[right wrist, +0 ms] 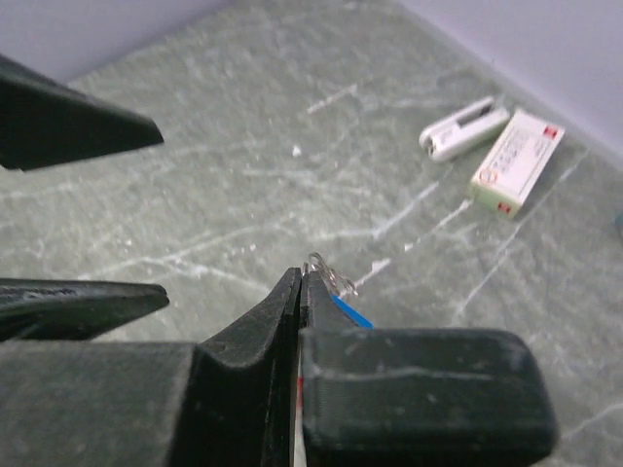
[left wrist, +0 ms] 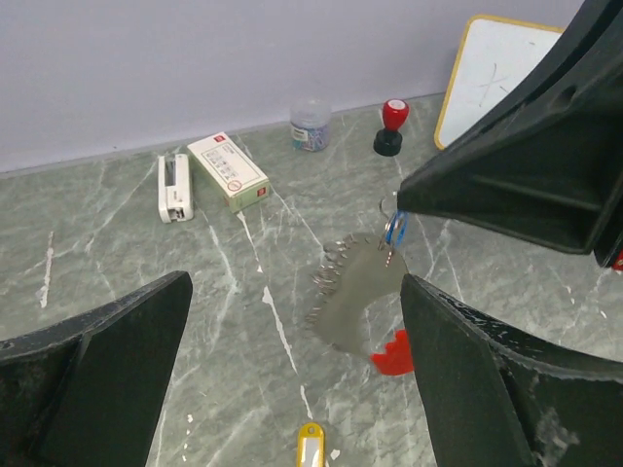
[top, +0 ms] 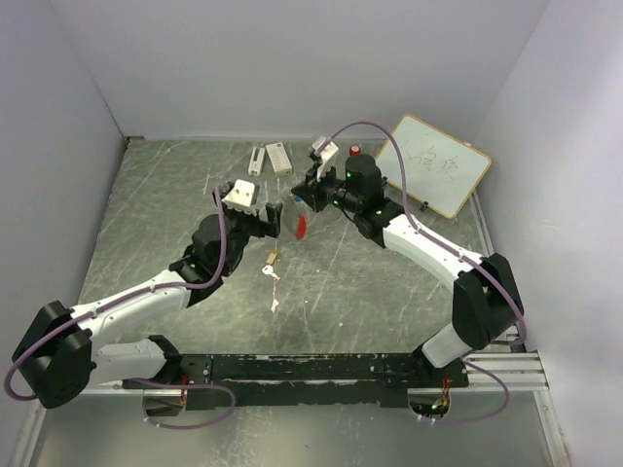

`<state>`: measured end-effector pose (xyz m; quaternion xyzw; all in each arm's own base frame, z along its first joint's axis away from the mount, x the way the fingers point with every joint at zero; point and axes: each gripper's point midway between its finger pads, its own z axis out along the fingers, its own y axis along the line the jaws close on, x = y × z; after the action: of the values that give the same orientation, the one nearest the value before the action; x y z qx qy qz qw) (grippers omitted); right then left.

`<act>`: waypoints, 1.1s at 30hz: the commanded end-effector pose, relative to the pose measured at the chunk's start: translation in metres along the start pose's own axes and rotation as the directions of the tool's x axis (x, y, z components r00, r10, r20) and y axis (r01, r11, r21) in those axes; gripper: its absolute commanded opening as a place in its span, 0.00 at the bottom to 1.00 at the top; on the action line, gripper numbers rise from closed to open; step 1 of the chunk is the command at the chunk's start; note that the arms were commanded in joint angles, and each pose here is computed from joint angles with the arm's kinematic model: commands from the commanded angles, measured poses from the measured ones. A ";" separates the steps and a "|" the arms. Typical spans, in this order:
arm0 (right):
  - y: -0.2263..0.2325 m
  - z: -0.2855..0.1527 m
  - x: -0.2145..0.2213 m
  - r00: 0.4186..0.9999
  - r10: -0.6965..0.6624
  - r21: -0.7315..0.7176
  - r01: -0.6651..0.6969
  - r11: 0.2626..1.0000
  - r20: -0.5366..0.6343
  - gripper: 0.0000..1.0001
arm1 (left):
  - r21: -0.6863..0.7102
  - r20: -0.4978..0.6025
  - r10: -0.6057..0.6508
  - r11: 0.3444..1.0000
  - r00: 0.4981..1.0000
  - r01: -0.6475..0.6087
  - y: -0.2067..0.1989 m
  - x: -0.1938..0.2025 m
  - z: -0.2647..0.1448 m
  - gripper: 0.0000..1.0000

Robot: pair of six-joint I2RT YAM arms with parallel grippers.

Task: Put the keys on the keyring

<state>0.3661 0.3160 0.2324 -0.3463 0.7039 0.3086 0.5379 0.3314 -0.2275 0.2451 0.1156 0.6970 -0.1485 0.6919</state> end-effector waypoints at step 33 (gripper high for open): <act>-0.095 -0.075 0.147 0.920 0.358 0.504 -0.236 0.831 -0.161 0.00 | -0.058 -0.017 -0.063 0.996 0.998 0.062 0.016 -0.003 -0.001 0.98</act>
<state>0.3827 0.1934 0.0984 -0.1445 0.8570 0.1857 0.4586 0.3341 -0.2106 0.2406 0.0789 0.7137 -0.1402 0.6817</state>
